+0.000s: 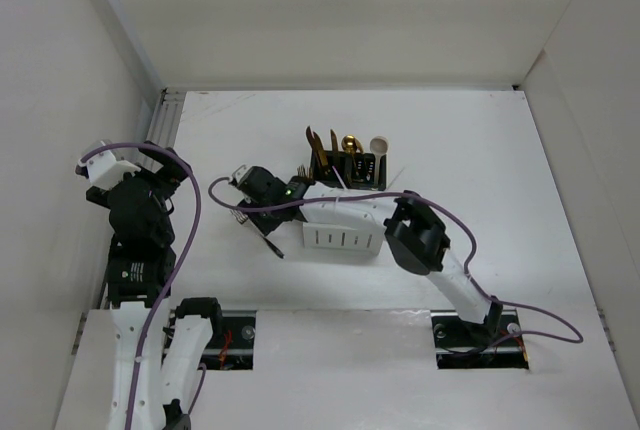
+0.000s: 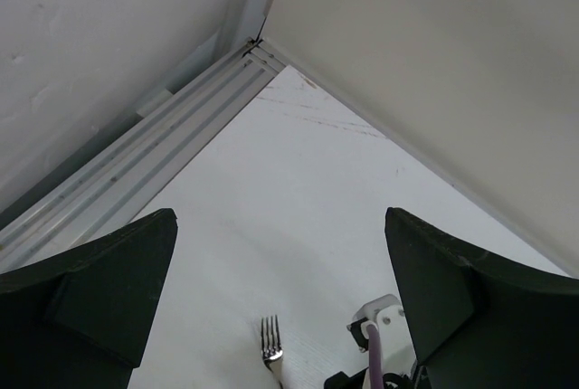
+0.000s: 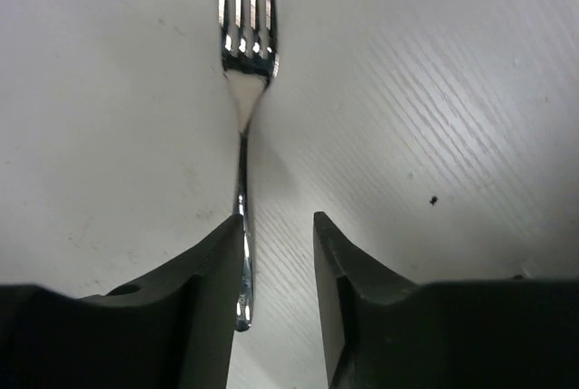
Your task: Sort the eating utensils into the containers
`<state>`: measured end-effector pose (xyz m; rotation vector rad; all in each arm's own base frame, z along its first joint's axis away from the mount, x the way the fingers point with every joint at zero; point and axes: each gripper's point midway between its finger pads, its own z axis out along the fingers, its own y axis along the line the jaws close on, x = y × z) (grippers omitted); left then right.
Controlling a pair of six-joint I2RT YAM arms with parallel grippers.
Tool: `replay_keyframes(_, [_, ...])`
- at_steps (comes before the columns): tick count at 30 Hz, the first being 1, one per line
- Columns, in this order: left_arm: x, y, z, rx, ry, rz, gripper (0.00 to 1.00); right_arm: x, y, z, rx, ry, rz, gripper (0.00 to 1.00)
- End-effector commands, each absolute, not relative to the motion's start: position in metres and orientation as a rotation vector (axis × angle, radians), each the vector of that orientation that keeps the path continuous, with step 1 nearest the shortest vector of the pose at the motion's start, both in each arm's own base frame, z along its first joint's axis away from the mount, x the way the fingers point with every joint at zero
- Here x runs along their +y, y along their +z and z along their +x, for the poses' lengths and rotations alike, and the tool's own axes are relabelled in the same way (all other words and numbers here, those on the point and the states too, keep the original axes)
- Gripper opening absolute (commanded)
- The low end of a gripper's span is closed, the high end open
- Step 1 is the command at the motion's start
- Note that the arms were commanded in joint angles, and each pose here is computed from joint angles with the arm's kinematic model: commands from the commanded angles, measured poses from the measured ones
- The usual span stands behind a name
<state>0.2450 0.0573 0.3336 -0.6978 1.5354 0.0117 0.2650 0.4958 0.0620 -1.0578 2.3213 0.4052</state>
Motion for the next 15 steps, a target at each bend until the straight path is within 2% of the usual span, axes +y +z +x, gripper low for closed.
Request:
replay_keyframes(1, [0.056,0.337,0.244,1.519,-0.001,-0.698,0.99,0.535,0.085,0.262,2.168,0.536,-1.138,0.44])
replay_keyframes(5, [0.058,0.337,0.244,1.519,0.014,-0.697,0.99,0.532,0.059,0.263,2.222,0.471,-1.175,0.48])
replay_keyframes(12, [0.058,0.337,0.244,1.516,0.007,-0.704,0.99,0.529,0.019,0.252,2.271,0.396,-1.240,0.48])
replay_keyframes(14, [0.056,0.337,0.244,1.519,-0.001,-0.698,0.99,0.527,0.016,0.256,2.286,0.362,-1.222,0.45])
replay_keyframes(15, [0.056,0.337,0.244,1.519,-0.001,-0.698,0.99,0.526,0.011,0.255,2.293,0.355,-1.227,0.38])
